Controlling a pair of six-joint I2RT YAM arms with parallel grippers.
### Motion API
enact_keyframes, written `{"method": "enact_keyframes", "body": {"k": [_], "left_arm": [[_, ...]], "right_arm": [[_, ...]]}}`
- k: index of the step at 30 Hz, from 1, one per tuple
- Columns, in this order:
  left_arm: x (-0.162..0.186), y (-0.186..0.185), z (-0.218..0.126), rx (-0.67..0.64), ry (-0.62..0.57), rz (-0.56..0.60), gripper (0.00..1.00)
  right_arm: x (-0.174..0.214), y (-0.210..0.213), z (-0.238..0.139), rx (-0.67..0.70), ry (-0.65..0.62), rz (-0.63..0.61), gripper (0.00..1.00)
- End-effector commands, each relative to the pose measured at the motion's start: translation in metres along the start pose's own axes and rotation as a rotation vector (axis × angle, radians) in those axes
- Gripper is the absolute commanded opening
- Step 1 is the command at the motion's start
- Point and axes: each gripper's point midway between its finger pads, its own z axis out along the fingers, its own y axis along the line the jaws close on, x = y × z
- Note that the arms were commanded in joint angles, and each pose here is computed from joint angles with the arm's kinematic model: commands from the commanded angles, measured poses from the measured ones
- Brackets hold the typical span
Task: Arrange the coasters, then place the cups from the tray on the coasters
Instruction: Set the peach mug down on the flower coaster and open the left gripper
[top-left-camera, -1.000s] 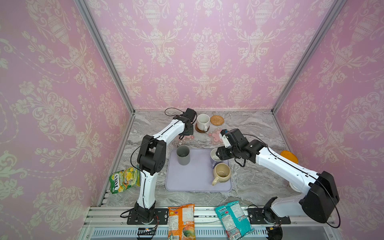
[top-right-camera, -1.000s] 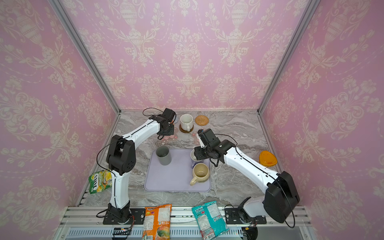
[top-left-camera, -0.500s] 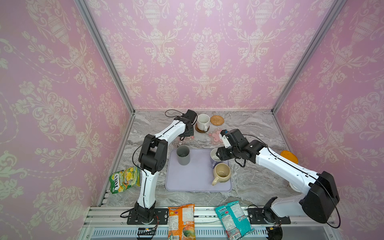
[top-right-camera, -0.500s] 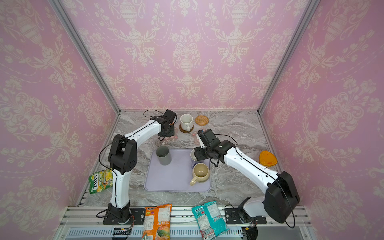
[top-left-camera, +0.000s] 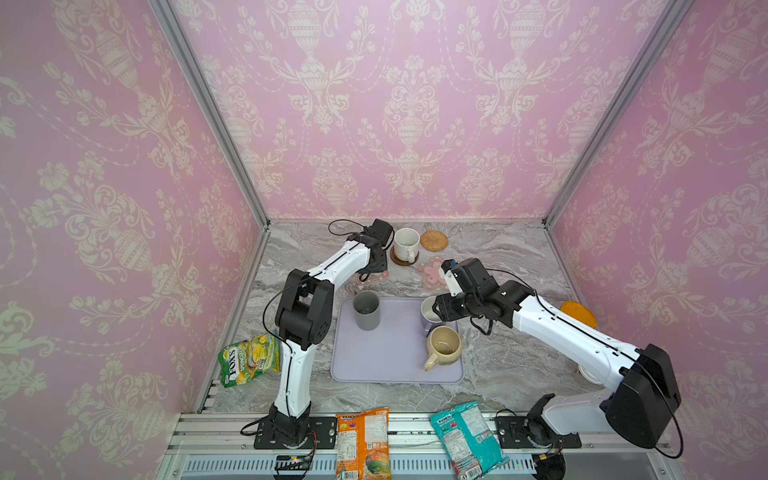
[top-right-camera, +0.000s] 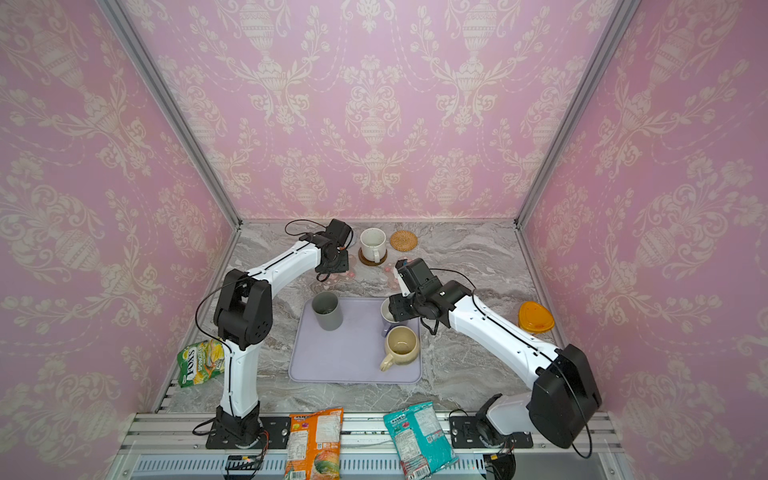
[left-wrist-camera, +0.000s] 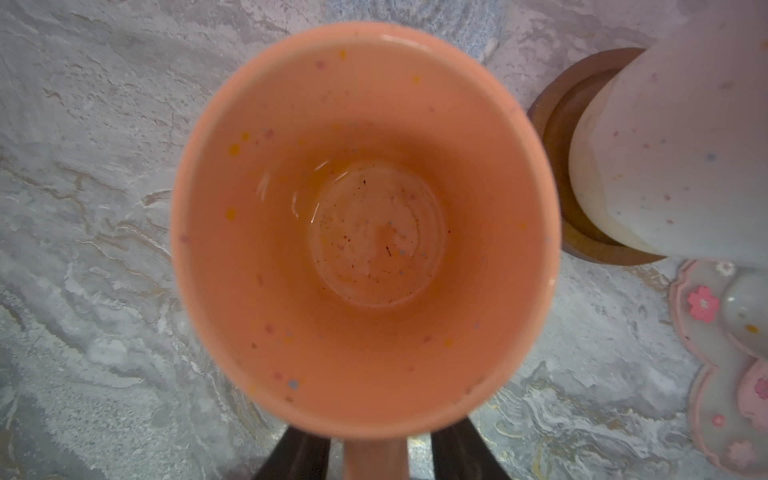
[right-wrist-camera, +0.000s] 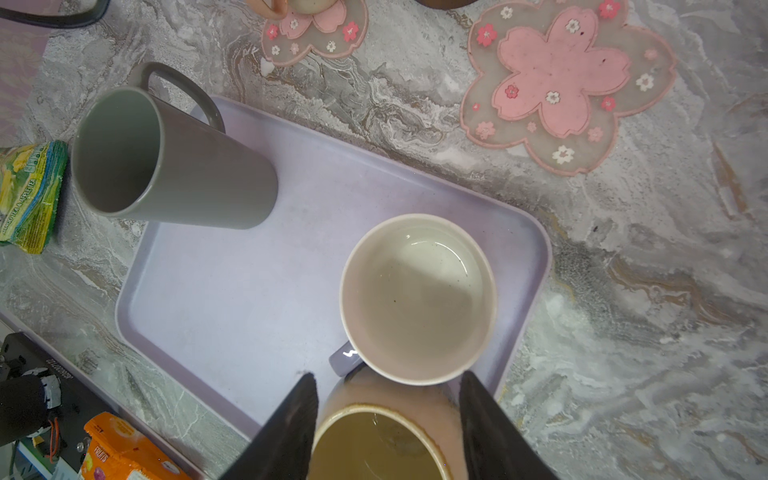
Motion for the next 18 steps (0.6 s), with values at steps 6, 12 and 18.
{"method": "enact_keyframes", "body": {"k": [6, 12, 18], "left_arm": [[-0.018, 0.029, -0.095, -0.015, -0.164, 0.01, 0.43], [-0.002, 0.056, -0.137, -0.085, -0.188, 0.078, 0.43], [0.029, 0.085, -0.161, -0.081, -0.224, 0.052, 0.43]], "right_arm": [[-0.005, -0.003, -0.016, 0.016, -0.027, -0.018, 0.56], [-0.011, -0.001, -0.019, 0.011, -0.043, -0.011, 0.57], [-0.017, 0.011, -0.021, -0.044, -0.055, 0.025, 0.55]]}}
